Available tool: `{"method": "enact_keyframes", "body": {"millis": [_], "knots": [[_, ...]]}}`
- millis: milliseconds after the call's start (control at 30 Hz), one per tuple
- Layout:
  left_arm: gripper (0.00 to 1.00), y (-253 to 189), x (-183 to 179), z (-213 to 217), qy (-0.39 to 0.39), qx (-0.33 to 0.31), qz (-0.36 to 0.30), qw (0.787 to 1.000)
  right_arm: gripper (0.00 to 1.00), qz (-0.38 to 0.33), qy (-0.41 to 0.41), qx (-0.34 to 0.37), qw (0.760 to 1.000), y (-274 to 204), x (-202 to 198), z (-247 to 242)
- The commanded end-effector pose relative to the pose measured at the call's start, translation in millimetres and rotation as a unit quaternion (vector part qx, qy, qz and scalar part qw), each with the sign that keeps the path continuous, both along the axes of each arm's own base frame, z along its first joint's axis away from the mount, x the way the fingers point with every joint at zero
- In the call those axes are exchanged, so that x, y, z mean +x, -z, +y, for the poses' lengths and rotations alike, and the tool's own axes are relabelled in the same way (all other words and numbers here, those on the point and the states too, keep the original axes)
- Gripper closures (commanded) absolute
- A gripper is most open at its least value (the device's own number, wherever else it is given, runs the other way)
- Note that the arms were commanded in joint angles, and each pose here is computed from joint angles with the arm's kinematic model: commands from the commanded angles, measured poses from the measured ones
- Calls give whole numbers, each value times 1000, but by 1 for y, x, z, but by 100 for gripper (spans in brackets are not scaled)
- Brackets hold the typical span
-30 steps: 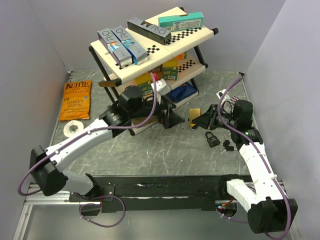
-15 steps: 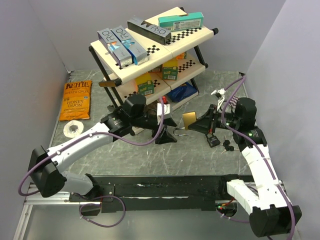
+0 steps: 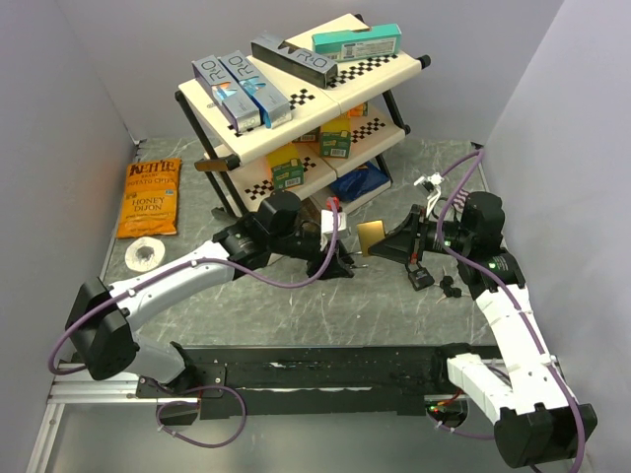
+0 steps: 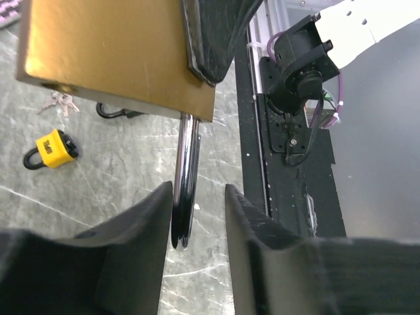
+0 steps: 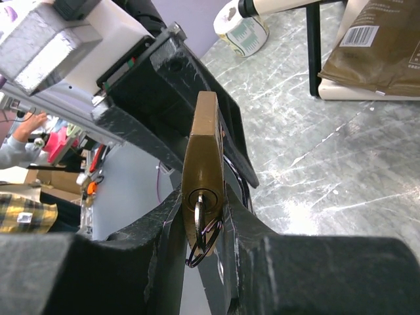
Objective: Lock with the key
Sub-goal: Pick up the lock from the center of the board.
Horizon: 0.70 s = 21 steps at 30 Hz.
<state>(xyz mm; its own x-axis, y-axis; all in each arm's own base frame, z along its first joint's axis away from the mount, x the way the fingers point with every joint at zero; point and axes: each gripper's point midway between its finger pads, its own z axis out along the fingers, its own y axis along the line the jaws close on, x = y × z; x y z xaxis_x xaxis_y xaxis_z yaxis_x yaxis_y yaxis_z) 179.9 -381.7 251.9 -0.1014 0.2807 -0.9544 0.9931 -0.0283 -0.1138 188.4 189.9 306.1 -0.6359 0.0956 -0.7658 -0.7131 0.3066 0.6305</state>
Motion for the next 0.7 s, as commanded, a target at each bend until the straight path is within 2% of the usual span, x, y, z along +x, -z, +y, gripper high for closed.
{"method": "enact_keyframes", "body": {"millis": [0, 33, 100, 200, 233, 333, 400, 433, 533, 667], "knots": [[67, -6, -2, -4, 14, -17, -21, 1000, 100, -80, -31, 19, 996, -41, -12, 4], [85, -9, -3, -4, 15, -19, -23, 999, 100, -79, -31, 18, 996, -40, -11, 4], [99, -9, 0, -6, 3, -14, -19, 1000, 100, -77, -28, 19, 996, -41, -10, 4], [99, -15, -2, -4, 5, -15, -20, 1000, 99, -58, -20, 12, 998, -34, -5, 3], [99, -21, -5, -2, 8, -22, -26, 999, 70, -58, -19, 8, 998, -36, -5, 3], [99, -30, -19, 7, 35, -28, -37, 998, 19, -49, 13, -34, 998, -26, 7, -5], [99, -34, -27, 12, 53, -29, -41, 997, 3, -66, 29, -65, 995, -20, 16, -12], [99, -35, -30, 16, 53, -24, -40, 998, 0, -65, 39, -74, 994, -20, 18, -17], [99, -39, -33, 22, 56, -19, -49, 997, 0, -101, 26, -107, 989, -15, 16, -23], [99, -44, -35, 26, 77, -15, -83, 993, 0, -147, -23, -128, 981, -6, 4, -24]]}}
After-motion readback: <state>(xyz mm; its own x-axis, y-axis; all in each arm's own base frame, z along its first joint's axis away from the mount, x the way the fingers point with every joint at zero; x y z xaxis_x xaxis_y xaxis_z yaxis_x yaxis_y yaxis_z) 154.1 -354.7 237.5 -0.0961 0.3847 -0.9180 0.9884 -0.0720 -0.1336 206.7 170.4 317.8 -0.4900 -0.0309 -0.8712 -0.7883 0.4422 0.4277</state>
